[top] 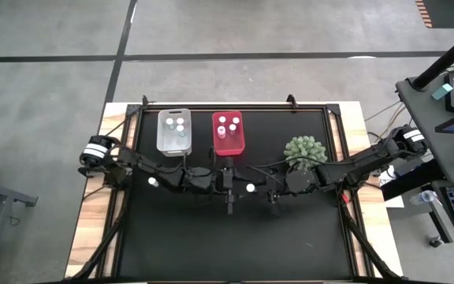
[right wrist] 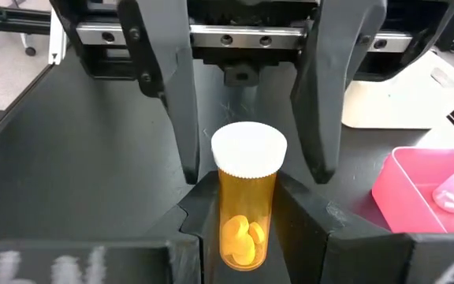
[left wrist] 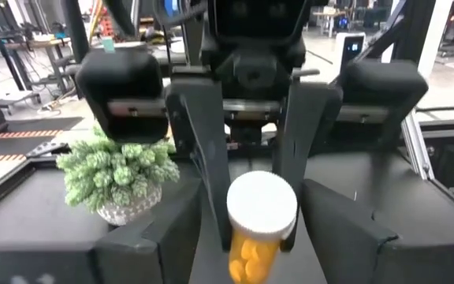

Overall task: Pick and place medicine bottles into bin by pill shape (circle, oval)
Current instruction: Put the orange tablet bottle into the white bin

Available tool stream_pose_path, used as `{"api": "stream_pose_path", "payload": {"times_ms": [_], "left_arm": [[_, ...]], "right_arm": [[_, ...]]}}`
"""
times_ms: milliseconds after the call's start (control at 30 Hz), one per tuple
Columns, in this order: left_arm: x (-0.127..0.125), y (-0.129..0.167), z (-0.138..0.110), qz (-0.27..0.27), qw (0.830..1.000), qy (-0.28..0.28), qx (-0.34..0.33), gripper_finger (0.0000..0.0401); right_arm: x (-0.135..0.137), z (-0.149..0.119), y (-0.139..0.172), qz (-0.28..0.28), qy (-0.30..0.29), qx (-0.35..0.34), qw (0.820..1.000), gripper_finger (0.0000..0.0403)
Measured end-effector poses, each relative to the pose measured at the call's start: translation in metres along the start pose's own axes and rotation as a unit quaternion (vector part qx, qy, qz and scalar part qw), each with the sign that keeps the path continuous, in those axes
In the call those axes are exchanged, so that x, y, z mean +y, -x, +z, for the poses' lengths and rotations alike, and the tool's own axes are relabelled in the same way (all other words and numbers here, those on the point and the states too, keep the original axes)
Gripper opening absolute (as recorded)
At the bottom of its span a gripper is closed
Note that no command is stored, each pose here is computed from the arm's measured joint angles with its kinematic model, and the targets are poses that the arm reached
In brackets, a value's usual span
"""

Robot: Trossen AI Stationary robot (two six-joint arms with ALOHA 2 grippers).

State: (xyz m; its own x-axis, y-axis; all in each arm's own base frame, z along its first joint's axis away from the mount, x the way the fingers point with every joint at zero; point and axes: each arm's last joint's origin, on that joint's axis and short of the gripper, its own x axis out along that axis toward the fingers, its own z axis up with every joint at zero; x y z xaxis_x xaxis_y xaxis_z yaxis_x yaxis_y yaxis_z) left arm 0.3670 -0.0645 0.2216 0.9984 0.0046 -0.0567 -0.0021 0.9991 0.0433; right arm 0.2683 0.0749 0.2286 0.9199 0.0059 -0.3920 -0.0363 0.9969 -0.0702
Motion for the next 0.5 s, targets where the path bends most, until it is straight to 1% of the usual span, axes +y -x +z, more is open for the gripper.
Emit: {"api": "stream_pose_path", "payload": {"times_ms": [333, 433, 500], "left_arm": [[-0.0001, -0.0001, 0.0011, 0.000, 1.000, 0.000, -0.001, 0.0115], [-0.0001, -0.0001, 0.0013, 0.000, 1.000, 0.000, -0.001, 0.0100], [0.0000, -0.0001, 0.0013, 0.000, 1.000, 0.000, -0.001, 0.0098]], "right_arm": [[-0.0001, 0.0001, 0.0000, -0.001, 0.000, -0.001, 1.000, 0.0096], [-0.0001, 0.0001, 0.0000, -0.002, -0.001, -0.001, 1.000, 0.0096], [-0.0001, 0.0001, 0.0000, -0.002, -0.001, -0.001, 1.000, 0.0096]]}}
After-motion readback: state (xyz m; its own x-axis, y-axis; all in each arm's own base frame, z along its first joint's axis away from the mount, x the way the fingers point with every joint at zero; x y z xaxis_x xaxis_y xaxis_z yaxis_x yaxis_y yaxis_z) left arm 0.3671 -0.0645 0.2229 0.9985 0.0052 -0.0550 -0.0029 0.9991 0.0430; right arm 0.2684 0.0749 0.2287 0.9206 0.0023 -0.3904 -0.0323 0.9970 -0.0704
